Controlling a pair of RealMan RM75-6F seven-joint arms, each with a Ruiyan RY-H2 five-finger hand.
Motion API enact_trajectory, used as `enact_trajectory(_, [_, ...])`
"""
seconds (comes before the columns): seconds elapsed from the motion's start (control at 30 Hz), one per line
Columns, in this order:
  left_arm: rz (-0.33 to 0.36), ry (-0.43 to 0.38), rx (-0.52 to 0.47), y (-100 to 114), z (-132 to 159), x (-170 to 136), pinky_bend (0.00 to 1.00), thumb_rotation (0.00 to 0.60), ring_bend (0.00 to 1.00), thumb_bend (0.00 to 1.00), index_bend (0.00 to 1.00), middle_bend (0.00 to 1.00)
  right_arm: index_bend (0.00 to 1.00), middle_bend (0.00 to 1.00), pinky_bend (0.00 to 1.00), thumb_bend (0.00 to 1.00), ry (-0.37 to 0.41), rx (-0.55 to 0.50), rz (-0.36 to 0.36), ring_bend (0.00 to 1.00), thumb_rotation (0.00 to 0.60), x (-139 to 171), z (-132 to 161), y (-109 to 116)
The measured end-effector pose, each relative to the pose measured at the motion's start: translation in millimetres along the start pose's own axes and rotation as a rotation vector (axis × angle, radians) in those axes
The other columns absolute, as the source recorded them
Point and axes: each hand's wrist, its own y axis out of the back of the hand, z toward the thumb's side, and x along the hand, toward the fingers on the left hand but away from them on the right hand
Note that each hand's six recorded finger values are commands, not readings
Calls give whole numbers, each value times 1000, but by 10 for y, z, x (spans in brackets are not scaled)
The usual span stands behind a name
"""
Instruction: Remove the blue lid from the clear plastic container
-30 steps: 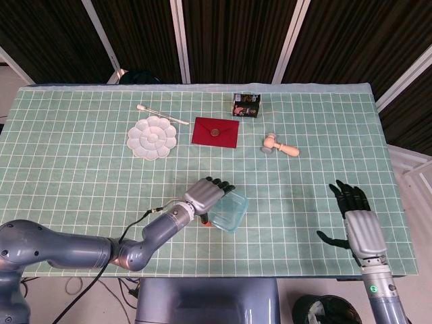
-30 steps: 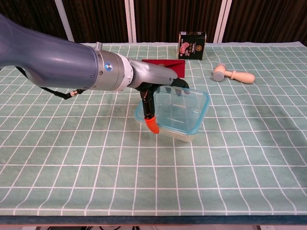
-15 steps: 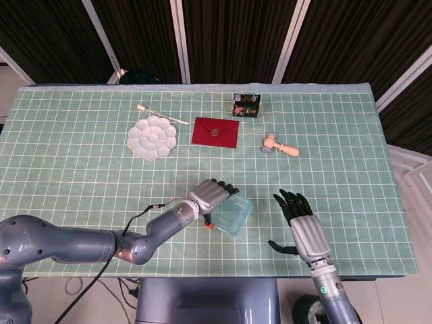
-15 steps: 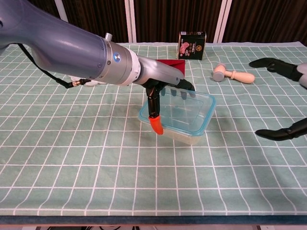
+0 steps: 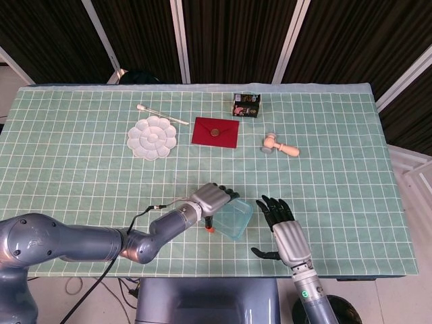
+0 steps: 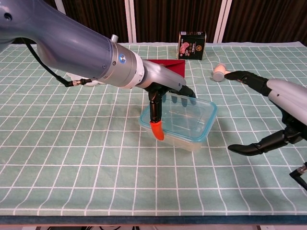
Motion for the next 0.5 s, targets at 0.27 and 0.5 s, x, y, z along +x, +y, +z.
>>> enact_trajectory(0.27, [-22,-8,-29,-24,50,8,364,600,234,205,214,247,0,0,0,212,3,-39,10,0,600,-3,144,-152])
enact_trajectory(0.5, [-53,-8,-30,-85,61,8,363,600,234,206,214,247,0,0,0,212,8,-38,17,0,600,-7,209,-262])
